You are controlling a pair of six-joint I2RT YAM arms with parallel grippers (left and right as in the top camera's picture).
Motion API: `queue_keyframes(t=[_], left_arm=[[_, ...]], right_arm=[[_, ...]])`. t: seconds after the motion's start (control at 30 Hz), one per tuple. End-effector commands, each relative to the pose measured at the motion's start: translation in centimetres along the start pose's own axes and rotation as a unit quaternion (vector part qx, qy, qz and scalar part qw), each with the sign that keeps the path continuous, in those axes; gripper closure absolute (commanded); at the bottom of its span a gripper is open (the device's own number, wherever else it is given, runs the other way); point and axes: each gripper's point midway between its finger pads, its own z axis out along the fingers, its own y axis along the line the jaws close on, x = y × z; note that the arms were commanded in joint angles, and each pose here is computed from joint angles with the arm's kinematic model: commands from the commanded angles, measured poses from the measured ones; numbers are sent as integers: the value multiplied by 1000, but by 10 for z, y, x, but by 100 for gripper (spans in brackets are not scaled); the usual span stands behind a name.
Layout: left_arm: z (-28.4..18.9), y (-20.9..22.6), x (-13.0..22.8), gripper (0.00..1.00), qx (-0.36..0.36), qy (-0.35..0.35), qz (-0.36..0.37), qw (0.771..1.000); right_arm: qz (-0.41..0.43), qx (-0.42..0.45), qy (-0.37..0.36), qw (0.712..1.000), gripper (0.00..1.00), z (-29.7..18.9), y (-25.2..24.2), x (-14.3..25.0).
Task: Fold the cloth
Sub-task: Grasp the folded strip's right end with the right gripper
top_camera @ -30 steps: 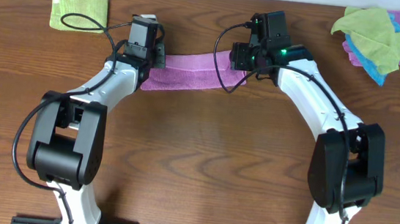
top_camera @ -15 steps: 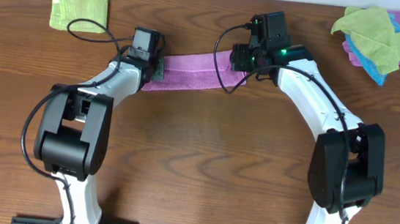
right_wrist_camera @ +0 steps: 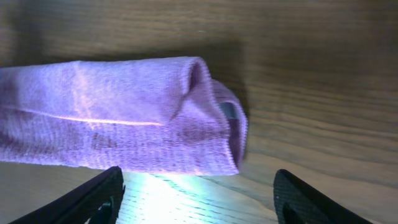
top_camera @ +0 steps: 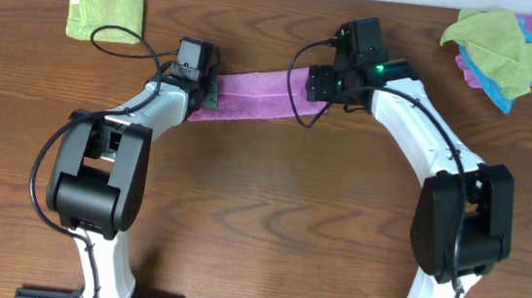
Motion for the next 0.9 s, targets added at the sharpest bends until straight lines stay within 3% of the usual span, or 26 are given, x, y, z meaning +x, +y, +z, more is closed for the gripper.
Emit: queue_keyframes(t=[0.0, 0.33, 0.87], left_arm=[[9, 4, 8, 95, -8, 16, -2, 1000], [9, 2, 9, 94, -5, 18, -1, 1000], [9, 3, 12, 95, -7, 25, 0, 1000]], right_arm=[[9, -28, -20, 999, 21, -17, -5, -17], [33, -166, 26, 985, 19, 14, 8, -5], [54, -204, 59, 976, 16, 62, 2, 14]])
